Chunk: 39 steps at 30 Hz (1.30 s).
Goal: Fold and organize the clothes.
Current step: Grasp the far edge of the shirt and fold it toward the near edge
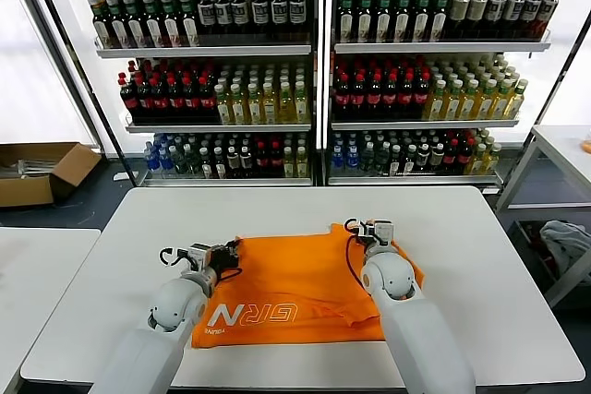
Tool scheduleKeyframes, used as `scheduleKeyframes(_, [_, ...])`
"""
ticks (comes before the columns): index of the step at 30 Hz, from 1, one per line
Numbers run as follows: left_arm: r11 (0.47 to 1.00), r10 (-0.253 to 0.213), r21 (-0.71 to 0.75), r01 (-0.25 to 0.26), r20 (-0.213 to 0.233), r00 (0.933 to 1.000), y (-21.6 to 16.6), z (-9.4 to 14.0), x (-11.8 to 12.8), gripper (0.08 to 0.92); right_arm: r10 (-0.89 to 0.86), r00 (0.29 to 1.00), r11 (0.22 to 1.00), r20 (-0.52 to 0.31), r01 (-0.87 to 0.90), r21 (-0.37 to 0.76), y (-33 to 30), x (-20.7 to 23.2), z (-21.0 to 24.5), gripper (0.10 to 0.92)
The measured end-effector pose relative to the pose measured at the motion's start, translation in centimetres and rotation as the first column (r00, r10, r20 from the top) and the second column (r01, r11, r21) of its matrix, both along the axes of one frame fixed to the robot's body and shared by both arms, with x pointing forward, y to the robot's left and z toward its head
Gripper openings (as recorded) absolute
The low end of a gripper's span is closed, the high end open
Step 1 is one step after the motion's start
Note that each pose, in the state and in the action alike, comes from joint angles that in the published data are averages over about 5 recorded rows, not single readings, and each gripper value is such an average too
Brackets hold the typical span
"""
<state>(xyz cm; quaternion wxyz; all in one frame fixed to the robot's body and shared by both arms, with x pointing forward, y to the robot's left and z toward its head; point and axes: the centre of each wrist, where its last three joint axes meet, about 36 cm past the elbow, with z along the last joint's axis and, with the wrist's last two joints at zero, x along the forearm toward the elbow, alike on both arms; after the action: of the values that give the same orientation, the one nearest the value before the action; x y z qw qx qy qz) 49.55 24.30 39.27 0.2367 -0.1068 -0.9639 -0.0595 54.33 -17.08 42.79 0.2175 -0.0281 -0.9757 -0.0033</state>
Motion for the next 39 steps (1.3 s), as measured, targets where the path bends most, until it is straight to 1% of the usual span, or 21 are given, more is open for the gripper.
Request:
scheduleKeyframes(4, [1.000,-0.004,0.002,0.004,0.042,0.9991,0.4,0.9,-0.8,0.084,0.002,0.999,1.000,0.041,-0.003,0.007,-0.2,-1.0,1.2,0.106])
scheduleKeyframes(9, [1.000,-0.011,0.006,0.010,0.081,0.9967,1.0,1.7,-2.3,0.084,0.000,0.997,1.000,0.078,-0.002,0.016,-0.3,-3.0,2.1,0.106])
scheduleKeyframes(16, [1.000,-0.014,0.004,0.014,0.111,0.9938,1.0,2.0,-5.4,0.084,-0.011,0.997,0.999,0.072,0.008,0.033,-0.1,-7.5,1.2,0.106])
scheduleKeyframes(20, [1.000,-0.020,0.008,0.020,0.108,0.9939,0.6,1.8,-7.5,0.084,-0.023,0.998,0.999,0.051,0.021,0.036,-0.2,-10.0,0.3,0.106])
scheduleKeyframes(29, [0.999,-0.026,0.028,0.024,0.077,0.9967,-0.4,0.6,-11.8,0.084,-0.049,0.999,0.999,0.008,0.049,0.021,-1.1,-14.4,-1.2,0.106])
scheduleKeyframes(34, [0.999,-0.023,0.044,0.020,0.067,0.9975,-0.4,0.3,-13.4,0.084,-0.060,0.998,0.998,-0.011,0.060,0.018,-1.5,-16.1,-1.6,0.106])
scheduleKeyframes(39, [0.998,-0.024,0.054,0.021,0.055,0.9982,-0.5,-0.1,-14.4,0.084,-0.064,0.998,0.998,-0.023,0.064,0.017,-1.7,-17.5,-1.5,0.106])
